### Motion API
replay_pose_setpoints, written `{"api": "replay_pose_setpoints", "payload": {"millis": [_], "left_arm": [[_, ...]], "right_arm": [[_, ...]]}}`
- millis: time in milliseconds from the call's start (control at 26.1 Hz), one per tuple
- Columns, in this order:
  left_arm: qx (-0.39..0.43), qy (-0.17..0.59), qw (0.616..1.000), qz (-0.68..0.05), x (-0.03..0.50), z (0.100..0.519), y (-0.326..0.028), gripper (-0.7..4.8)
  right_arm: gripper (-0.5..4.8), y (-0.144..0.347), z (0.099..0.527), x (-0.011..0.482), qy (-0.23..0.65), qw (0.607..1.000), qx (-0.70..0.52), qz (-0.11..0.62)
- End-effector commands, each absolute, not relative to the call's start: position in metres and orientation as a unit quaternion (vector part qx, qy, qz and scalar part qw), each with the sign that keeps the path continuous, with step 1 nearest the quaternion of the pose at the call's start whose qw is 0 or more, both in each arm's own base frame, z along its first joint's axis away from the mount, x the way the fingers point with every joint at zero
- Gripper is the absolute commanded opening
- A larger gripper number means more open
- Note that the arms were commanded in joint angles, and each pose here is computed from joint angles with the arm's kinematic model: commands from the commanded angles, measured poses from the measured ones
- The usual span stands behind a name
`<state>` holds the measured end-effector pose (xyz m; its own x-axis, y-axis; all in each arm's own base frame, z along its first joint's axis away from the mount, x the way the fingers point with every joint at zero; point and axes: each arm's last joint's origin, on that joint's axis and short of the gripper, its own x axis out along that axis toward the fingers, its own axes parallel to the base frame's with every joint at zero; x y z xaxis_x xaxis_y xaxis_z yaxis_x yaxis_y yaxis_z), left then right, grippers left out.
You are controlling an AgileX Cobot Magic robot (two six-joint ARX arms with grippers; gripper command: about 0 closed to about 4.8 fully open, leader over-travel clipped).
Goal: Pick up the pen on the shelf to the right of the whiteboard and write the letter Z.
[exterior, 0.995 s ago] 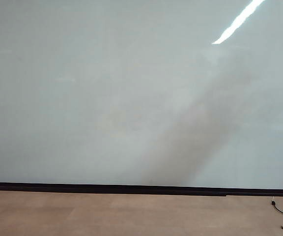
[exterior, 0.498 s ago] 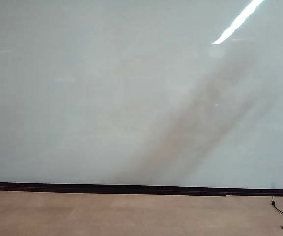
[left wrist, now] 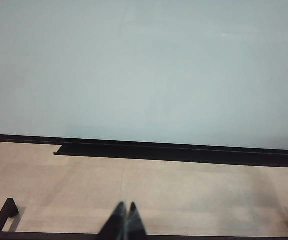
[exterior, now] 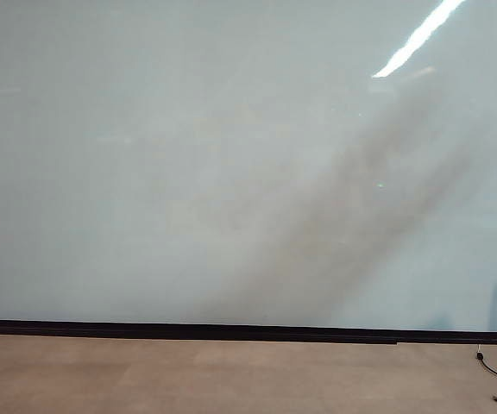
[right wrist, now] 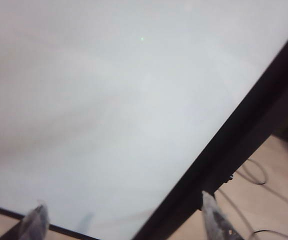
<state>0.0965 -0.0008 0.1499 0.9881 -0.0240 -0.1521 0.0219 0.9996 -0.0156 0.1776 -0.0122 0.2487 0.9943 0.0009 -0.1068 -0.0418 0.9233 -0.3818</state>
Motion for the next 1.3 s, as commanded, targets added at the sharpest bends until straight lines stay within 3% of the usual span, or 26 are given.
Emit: {"api": "replay_pose_setpoints", "payload": {"millis": [38,344,612,1301], "left_arm": [[-0.005,0.073,0.997,-0.012,0.096,0.151,-0.001,-0.05],[-0.005,0.073,0.997,-0.012,0.096,0.151,-0.001,-0.04],[-0.005,0.073,0.997,-0.012,0.096,0.151,-0.001,-0.05],[-0.005,0.073,0.997,-0.012,0.096,0.151,-0.001,-0.05]], "right_arm": [[4.02,-0.024,0.244,0.187,0.057,0.971,-0.231,0.003],[4.0,-0.055,0.232,0.203,0.052,0.981,-0.188,0.013],[4.0,-0.108,0.219,0.215,-0.025,0.997,-0.072,-0.008],[3.95,-0.143,0.147,0.268,-0.043,0.998,0.003,0.035]]}}
